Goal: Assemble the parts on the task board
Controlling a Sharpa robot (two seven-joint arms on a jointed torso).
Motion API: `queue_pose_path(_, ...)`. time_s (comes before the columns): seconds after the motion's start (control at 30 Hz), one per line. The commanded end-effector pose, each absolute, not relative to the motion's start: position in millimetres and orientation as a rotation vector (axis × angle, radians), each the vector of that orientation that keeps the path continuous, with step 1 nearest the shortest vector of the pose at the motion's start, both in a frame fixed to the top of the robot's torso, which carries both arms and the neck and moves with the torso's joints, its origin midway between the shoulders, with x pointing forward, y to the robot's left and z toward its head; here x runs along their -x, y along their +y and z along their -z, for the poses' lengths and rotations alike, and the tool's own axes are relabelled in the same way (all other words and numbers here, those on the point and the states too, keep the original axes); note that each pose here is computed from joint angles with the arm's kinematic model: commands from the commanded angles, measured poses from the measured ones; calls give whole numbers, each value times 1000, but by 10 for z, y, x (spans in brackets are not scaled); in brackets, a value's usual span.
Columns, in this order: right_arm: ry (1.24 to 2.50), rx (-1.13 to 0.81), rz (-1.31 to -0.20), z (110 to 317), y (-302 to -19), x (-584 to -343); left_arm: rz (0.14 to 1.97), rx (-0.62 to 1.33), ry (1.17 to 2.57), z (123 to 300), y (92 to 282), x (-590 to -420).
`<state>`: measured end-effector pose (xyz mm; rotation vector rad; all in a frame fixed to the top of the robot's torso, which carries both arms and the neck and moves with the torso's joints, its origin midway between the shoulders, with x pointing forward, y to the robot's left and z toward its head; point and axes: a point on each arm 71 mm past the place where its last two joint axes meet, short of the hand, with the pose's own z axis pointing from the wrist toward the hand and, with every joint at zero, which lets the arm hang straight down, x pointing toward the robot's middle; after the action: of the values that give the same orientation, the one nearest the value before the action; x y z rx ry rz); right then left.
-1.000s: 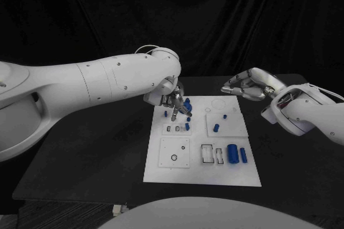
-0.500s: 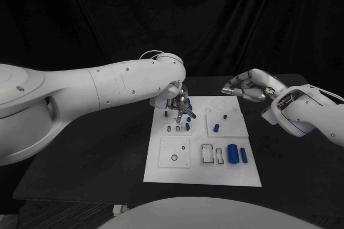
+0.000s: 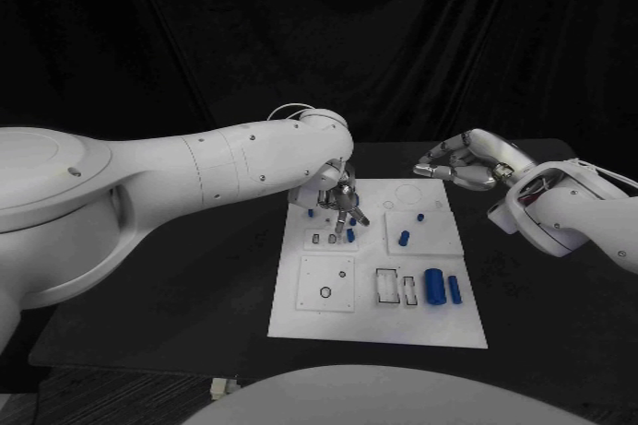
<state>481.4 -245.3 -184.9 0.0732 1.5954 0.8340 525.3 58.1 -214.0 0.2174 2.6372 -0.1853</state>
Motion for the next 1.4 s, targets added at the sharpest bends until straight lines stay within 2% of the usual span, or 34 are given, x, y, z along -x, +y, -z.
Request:
queue_pose_path(0.03, 1585, -71, -832, 1848, -2448, -4803, 224, -207, 2637, 2169, 543, -5245)
queue_pose_path(0.67, 1582, -75, -830, 1866, -2472, -4784, 239, -197, 2647, 2271, 505, -5220)
queue_pose_path(1.4, 1586, -74, -829, 1887, -2476, -4777, 231, -185, 2652, 2303, 532, -5234)
